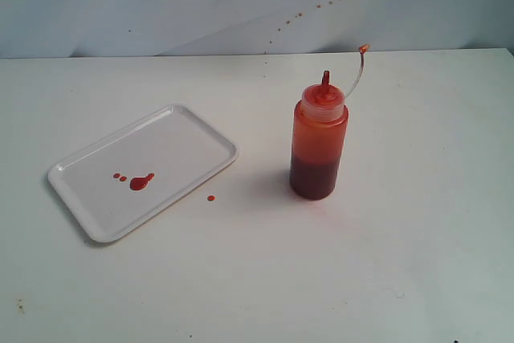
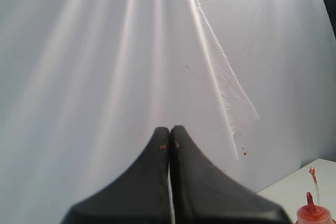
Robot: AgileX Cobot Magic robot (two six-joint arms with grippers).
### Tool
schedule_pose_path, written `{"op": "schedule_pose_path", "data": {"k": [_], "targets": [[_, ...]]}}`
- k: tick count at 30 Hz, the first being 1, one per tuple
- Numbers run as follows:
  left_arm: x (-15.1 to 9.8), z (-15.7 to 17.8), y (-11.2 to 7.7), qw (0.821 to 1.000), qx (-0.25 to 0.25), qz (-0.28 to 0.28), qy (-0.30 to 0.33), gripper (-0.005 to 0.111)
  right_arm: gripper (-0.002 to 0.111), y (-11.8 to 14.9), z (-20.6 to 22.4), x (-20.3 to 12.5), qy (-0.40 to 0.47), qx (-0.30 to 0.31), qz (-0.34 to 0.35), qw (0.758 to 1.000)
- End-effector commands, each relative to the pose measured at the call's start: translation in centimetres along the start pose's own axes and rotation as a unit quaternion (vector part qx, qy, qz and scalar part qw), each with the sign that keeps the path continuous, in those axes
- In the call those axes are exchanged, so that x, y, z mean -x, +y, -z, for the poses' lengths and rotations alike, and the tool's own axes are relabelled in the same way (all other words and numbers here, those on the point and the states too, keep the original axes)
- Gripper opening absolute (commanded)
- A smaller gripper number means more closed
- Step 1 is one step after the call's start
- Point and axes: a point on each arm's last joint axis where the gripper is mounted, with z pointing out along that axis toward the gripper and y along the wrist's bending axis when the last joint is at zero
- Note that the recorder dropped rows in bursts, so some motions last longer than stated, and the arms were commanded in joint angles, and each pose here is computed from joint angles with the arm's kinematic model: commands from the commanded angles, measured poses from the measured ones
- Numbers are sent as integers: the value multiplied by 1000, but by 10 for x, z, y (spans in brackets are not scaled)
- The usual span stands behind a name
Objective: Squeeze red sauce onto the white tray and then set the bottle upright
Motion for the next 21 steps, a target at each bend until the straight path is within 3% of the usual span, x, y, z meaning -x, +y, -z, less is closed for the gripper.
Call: {"op": "schedule_pose_path", "data": {"k": [1, 7, 21], "targets": [[-1, 1, 0, 1000, 1, 0, 1, 0, 0, 0, 0, -5, 22, -3, 9, 1000], [-1, 1, 0, 1000, 1, 0, 1, 0, 0, -1, 1, -15, 77, -6, 27, 997], [-1, 1, 0, 1000, 1, 0, 1, 0, 0, -4, 1, -15, 79, -31, 23, 996]]}}
